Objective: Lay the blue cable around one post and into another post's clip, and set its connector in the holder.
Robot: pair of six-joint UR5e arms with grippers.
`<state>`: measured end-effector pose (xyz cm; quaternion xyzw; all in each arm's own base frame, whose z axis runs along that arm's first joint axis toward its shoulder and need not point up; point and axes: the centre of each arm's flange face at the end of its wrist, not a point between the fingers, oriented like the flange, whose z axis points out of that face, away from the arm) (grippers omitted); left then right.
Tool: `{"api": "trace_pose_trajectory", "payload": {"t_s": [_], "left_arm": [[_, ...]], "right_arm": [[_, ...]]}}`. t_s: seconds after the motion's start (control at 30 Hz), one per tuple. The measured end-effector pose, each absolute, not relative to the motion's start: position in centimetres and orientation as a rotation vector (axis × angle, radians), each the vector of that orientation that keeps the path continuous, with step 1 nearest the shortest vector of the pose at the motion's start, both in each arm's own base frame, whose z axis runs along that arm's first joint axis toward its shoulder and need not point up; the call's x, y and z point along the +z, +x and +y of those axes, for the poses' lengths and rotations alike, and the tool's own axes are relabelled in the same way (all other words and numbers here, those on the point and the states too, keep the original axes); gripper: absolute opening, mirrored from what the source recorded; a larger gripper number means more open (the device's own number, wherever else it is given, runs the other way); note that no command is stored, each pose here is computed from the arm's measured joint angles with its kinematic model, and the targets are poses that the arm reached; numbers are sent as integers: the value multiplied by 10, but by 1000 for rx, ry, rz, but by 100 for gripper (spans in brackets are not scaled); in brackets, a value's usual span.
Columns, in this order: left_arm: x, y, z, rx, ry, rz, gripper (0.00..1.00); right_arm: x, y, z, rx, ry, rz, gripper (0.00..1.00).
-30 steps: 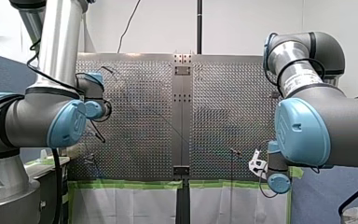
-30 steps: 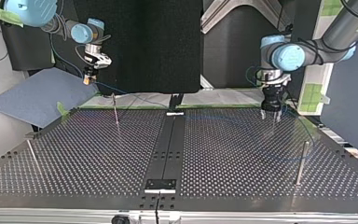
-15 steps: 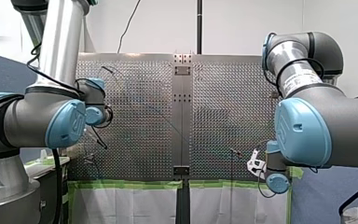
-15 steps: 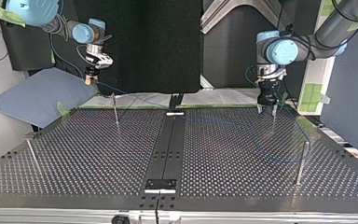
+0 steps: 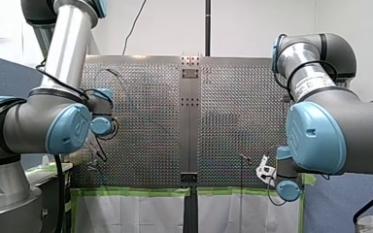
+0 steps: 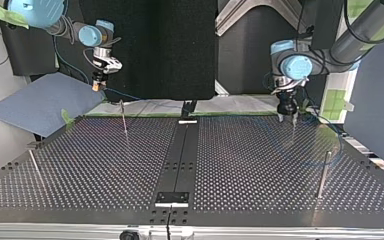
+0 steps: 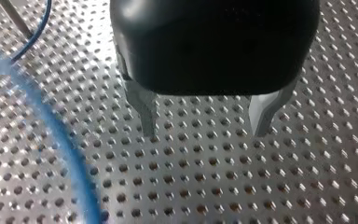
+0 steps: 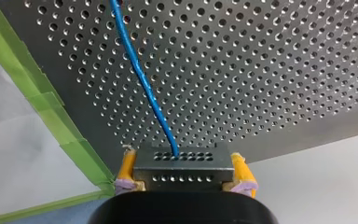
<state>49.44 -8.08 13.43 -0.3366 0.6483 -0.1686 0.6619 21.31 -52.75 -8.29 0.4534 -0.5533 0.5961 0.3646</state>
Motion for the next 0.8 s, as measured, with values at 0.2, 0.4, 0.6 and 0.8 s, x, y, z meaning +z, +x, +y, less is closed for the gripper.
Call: {"api": "trace_pose_trajectory", "payload": {"t_s": [0.2, 0.4, 0.6, 0.8], "left_arm": [[110, 491, -81, -329, -754, 1526, 100], [98, 487, -94, -339, -720, 1588, 100], [96, 478, -117, -351, -688, 1633, 100], [93, 466, -135, -309, -658, 1687, 100]], "right_arm": [[-86, 211, -527, 1530, 1166, -1428, 0], [-96, 207, -526, 1516, 1168, -1442, 0], [-101, 207, -526, 1511, 1173, -1448, 0], [-101, 207, -526, 1512, 1172, -1448, 0]]}}
